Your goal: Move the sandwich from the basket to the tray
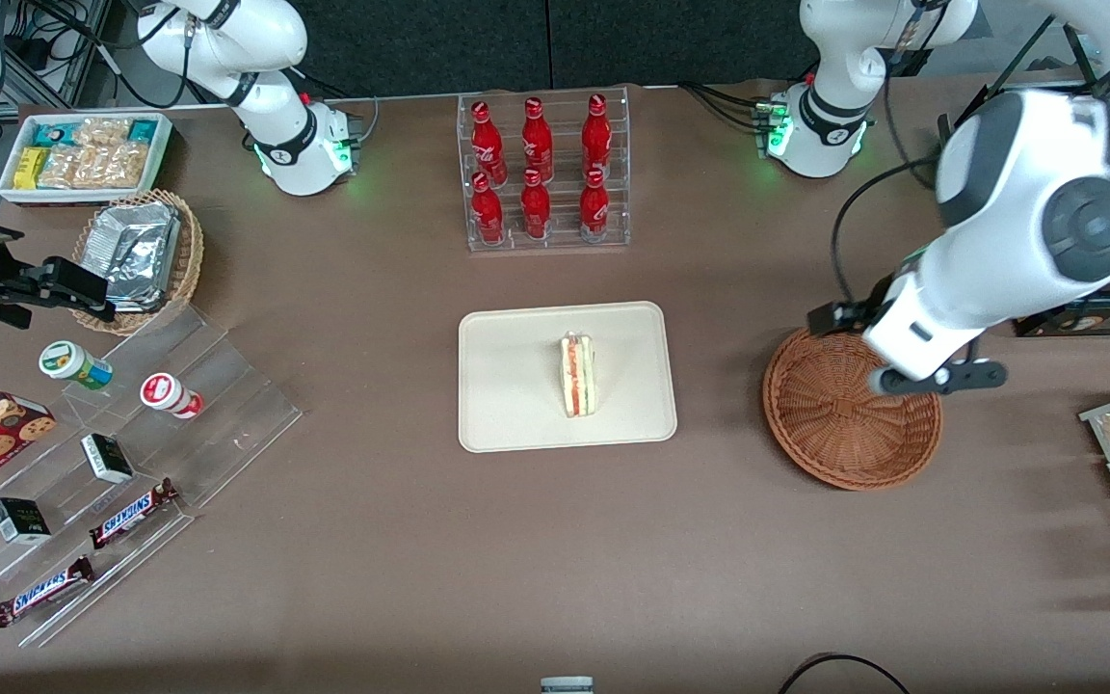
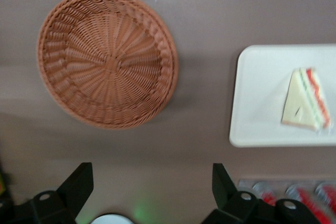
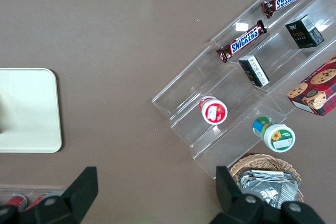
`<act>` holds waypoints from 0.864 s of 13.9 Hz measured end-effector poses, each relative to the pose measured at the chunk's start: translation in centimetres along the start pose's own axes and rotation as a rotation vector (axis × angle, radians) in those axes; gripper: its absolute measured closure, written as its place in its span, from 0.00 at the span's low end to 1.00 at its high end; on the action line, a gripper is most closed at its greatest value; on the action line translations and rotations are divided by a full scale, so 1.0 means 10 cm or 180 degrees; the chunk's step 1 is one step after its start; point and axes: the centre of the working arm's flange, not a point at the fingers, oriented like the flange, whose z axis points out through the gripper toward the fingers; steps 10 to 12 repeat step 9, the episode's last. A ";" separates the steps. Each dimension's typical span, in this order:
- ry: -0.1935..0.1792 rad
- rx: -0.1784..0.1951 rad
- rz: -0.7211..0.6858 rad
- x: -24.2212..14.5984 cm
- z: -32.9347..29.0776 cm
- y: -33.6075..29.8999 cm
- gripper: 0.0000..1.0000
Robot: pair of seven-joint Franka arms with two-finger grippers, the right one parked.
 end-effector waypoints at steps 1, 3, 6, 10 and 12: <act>-0.0028 0.0004 0.0090 -0.09 -0.10 -0.11 0.00; -0.0034 0.0000 0.0181 -0.24 -0.28 -0.29 0.00; -0.0027 0.0001 0.0158 -0.45 -0.49 -0.46 0.00; -0.0062 0.0026 0.0042 -0.64 -0.65 -0.69 0.00; -0.0062 0.0026 0.0042 -0.64 -0.65 -0.69 0.00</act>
